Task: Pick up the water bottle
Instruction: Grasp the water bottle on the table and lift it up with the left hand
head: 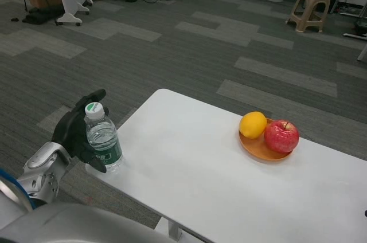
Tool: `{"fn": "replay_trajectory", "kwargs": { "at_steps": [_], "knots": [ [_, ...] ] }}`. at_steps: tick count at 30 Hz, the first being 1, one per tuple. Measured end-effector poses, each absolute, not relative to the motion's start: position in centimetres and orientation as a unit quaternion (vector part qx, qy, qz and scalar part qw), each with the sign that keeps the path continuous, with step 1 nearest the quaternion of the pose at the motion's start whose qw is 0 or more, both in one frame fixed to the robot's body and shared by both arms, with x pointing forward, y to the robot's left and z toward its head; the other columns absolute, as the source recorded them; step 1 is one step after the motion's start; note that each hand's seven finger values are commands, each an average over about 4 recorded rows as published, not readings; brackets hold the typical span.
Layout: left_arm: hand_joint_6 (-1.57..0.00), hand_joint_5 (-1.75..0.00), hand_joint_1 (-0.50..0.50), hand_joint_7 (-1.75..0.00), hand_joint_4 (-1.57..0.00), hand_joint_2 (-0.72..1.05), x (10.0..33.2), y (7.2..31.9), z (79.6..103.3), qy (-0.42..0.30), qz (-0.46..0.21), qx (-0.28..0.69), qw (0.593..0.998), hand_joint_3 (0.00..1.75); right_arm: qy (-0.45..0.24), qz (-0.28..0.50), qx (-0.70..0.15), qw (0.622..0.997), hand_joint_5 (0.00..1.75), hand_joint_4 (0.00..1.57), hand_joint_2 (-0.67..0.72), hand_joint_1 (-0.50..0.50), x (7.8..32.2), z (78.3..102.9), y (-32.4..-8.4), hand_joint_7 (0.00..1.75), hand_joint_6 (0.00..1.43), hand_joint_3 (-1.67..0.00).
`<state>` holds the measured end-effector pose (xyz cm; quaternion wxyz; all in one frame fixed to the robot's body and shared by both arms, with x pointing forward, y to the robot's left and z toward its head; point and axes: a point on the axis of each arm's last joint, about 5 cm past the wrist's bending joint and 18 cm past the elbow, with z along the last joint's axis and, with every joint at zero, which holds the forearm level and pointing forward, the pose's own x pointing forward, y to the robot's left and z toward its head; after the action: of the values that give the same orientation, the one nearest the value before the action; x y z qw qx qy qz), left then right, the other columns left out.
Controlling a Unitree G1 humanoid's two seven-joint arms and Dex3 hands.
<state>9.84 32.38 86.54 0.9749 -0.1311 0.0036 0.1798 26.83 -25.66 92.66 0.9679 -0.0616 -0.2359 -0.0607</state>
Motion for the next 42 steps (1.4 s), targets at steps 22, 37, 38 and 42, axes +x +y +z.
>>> {"fn": "replay_trajectory", "kwargs": {
  "at_steps": [22, 37, 38, 42],
  "knots": [
    [-0.08, 0.0, -0.5, -0.52, 0.0, -0.08, 11.5, 31.3, 86.0, 0.034, 0.127, -0.133, 0.982, 0.04, -0.236, -0.061, -0.062, 0.968, 0.0, 0.0, 0.6, -0.5, 26.8, 92.7, -25.7, 0.07, 0.0, 0.0],
    [-1.14, -1.28, -0.07, -1.54, -0.49, 0.69, 11.6, 31.1, 85.6, 0.04, 0.105, -0.138, 0.984, 0.09, -0.236, -0.061, -0.062, 0.968, 0.0, 0.0, 0.63, -0.5, 26.8, 92.7, -25.7, 0.07, 0.0, 0.0],
    [-1.15, -1.33, -0.06, -1.55, -0.52, 0.69, 11.6, 31.1, 85.7, 0.04, 0.104, -0.138, 0.984, 0.09, -0.236, -0.061, -0.062, 0.968, 0.0, 0.0, 0.63, -0.5, 26.8, 92.7, -25.7, 0.07, 0.0, 0.0],
    [-1.19, -1.62, -0.02, -1.64, -0.7, 0.69, 11.8, 31.0, 85.7, 0.039, 0.097, -0.135, 0.985, 0.09, -0.236, -0.061, -0.062, 0.968, 0.0, 0.0, 0.6, -0.5, 26.8, 92.7, -25.7, 0.07, 0.0, 0.0]
  ]
}}
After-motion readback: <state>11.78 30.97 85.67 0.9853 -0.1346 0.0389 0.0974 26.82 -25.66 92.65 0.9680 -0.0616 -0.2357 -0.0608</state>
